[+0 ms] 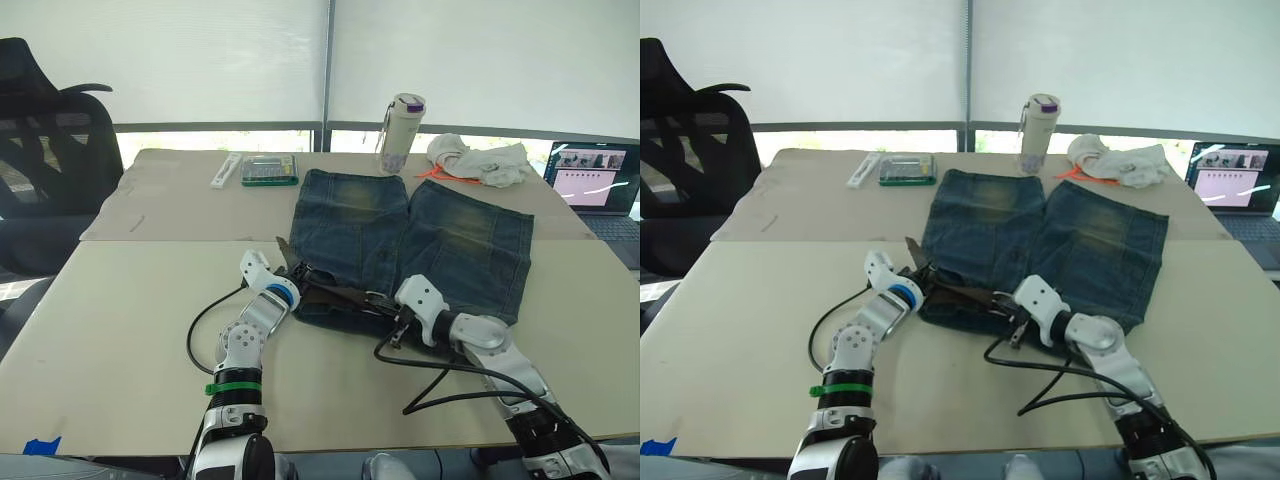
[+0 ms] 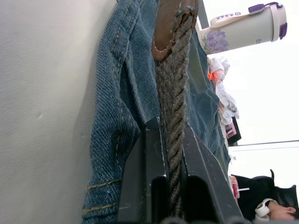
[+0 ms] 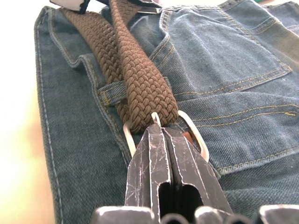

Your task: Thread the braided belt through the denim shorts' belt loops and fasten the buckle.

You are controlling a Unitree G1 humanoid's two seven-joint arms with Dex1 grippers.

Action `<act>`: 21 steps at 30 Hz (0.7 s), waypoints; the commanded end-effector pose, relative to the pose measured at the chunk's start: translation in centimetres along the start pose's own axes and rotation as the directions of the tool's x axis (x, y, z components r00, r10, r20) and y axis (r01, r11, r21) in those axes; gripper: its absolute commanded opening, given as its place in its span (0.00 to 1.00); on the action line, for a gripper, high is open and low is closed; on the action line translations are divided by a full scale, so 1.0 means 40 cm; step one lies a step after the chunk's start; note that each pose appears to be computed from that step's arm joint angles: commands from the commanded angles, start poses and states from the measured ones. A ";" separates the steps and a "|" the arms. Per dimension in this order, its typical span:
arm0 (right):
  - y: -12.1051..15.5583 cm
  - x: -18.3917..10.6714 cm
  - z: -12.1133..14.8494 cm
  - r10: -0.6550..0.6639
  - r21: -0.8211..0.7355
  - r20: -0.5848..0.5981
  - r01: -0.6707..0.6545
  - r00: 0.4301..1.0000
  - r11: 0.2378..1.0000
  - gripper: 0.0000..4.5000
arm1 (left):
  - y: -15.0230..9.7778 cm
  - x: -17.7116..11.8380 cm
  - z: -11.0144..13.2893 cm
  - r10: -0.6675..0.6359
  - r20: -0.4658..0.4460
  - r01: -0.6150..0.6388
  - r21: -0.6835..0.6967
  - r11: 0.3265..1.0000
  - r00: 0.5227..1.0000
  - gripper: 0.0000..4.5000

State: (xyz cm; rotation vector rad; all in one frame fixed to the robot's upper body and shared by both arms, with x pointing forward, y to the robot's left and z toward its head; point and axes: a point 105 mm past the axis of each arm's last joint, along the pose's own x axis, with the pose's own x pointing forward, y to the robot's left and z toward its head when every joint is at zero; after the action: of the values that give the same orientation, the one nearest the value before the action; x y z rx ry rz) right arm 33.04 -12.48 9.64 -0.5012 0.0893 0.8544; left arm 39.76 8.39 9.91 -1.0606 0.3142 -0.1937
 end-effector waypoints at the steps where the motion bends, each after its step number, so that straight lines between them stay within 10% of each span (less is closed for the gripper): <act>1: -0.008 -0.003 -0.022 0.011 -0.008 -0.040 -0.011 0.999 1.000 0.00 | 0.032 0.000 0.016 0.060 0.029 -0.060 -0.004 0.998 0.998 0.00; 21: 0.006 0.020 -0.084 0.142 -0.042 -0.242 -0.157 0.960 0.987 0.00 | 0.057 -0.014 0.036 0.108 0.086 -0.107 -0.015 0.994 0.990 0.00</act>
State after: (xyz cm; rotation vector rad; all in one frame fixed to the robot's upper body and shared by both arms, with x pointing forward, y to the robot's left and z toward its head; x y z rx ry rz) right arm 34.17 -11.89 9.46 -0.6555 0.1672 0.9570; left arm 39.84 9.08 9.56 -1.0575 0.3068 -0.1369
